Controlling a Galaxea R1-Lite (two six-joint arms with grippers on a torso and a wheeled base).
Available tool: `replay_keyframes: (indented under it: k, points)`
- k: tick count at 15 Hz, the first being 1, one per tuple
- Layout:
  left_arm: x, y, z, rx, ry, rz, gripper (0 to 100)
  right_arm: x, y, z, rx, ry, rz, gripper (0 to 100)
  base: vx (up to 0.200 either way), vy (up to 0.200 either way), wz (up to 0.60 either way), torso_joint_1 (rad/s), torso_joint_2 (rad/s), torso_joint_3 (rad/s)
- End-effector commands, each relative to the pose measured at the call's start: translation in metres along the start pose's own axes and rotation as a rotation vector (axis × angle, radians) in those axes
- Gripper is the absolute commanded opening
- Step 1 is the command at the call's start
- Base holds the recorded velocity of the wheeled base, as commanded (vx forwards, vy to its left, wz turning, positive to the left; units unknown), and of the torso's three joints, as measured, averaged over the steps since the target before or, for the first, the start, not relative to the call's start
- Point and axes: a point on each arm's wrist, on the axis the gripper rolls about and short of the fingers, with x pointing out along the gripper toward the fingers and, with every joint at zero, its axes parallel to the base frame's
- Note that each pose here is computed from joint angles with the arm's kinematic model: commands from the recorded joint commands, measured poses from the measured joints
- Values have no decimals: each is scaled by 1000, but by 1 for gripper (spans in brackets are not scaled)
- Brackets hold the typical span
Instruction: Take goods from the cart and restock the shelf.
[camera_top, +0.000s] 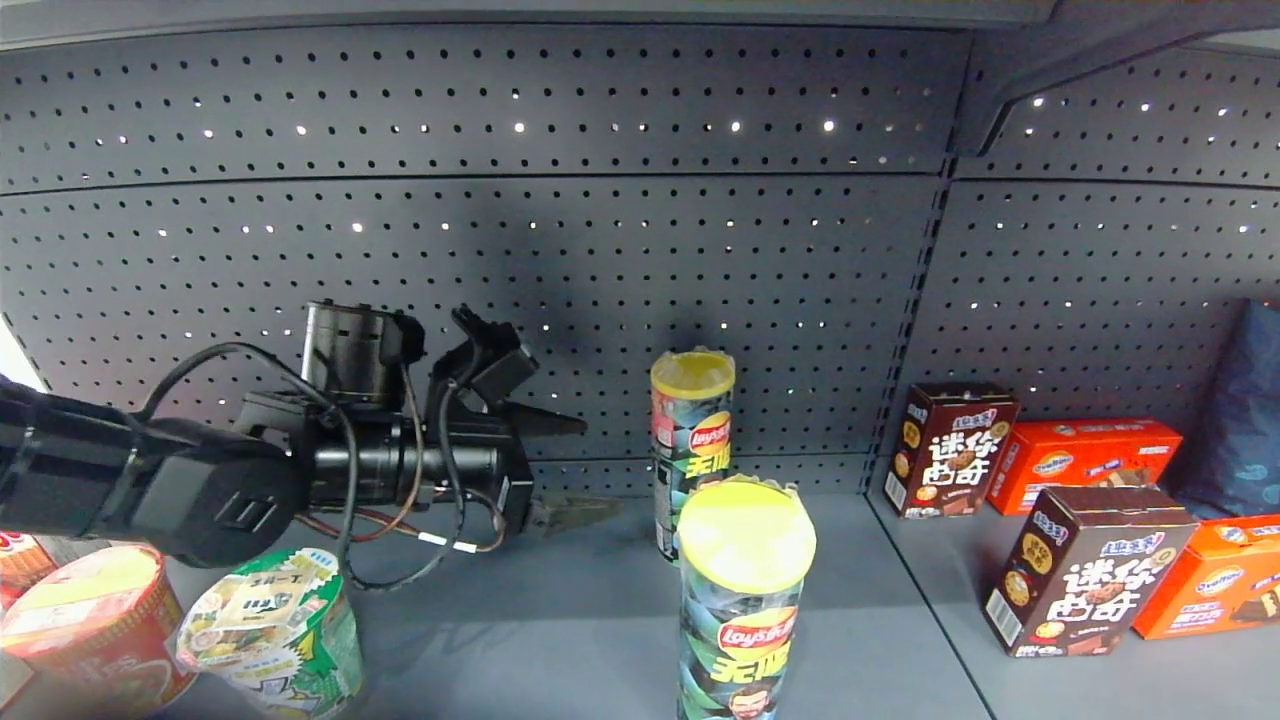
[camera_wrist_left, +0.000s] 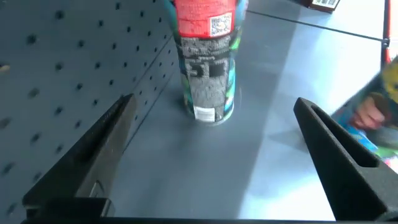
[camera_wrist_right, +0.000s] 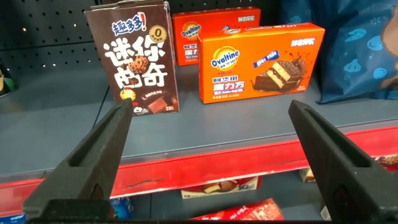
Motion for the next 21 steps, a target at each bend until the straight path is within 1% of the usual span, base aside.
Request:
replay_keyframes:
  k: [1,2,3,4,5,6,7,8,9,10,11,12,13,15,16,17,18,19,20,21]
  points:
    - [-40,-10,16,37,-56,72,100,0,0,0,-3,1,1,100,0,0,0,0,0,0]
    - [-55,-16,27,61,-85,101,100,0,0,0,-8,2,1,100,0,0,0,0,0,0]
    - [-64,-18,32,72,-101,122,100,0,0,0,-15,1,1,100,0,0,0,0,0,0]
    - [-78,-24,39,96,-120,175,100,0,0,0,-20,4,1,100,0,0,0,0,0,0]
    - [-78,-24,39,96,-120,175,100,0,0,0,-20,4,1,100,0,0,0,0,0,0]
    - [-94,-40,35,95,-107,271,100,-2,0,7,-98,-13,74,100,0,0,0,0,0,0]
    - [-100,-49,30,88,-100,291,100,-3,0,27,-130,-9,128,100,0,0,0,0,0,0]
    - [-103,-53,27,81,-95,297,100,-1,1,37,-137,9,148,100,0,0,0,0,0,0]
    - [-110,-63,19,65,-83,324,100,6,5,62,-152,32,174,100,0,0,0,0,0,0]
    - [-115,-70,15,62,-75,356,100,11,9,75,-167,52,173,100,0,0,0,0,0,0]
    - [-117,-73,13,59,-71,371,100,14,10,80,-177,62,174,100,0,0,0,0,0,0]
    - [-121,-78,10,57,-64,399,100,22,15,94,-202,74,206,100,0,0,0,0,0,0]
    - [-124,-81,8,57,-59,428,100,39,27,116,-221,107,287,100,0,0,0,0,0,0]
    - [-125,-81,8,57,-52,460,100,63,44,131,-240,147,344,100,0,0,0,0,0,0]
    - [-126,-82,8,57,-49,480,100,76,53,135,-256,156,378,100,0,0,0,0,0,0]
    - [-128,-84,8,56,-46,503,100,94,69,134,-284,162,422,100,0,0,0,0,0,0]
    - [-128,-85,4,32,-40,509,100,113,89,124,-311,199,466,100,0,0,0,0,0,0]
    - [-128,-85,1,14,-37,513,100,118,96,119,-323,211,488,100,0,0,0,0,0,0]
    - [-128,-86,-1,-11,-34,524,100,125,109,107,-367,237,543,100,0,0,0,0,0,0]
    - [-128,-85,-2,-16,-34,530,100,127,114,102,-376,247,560,100,0,0,0,0,0,0]
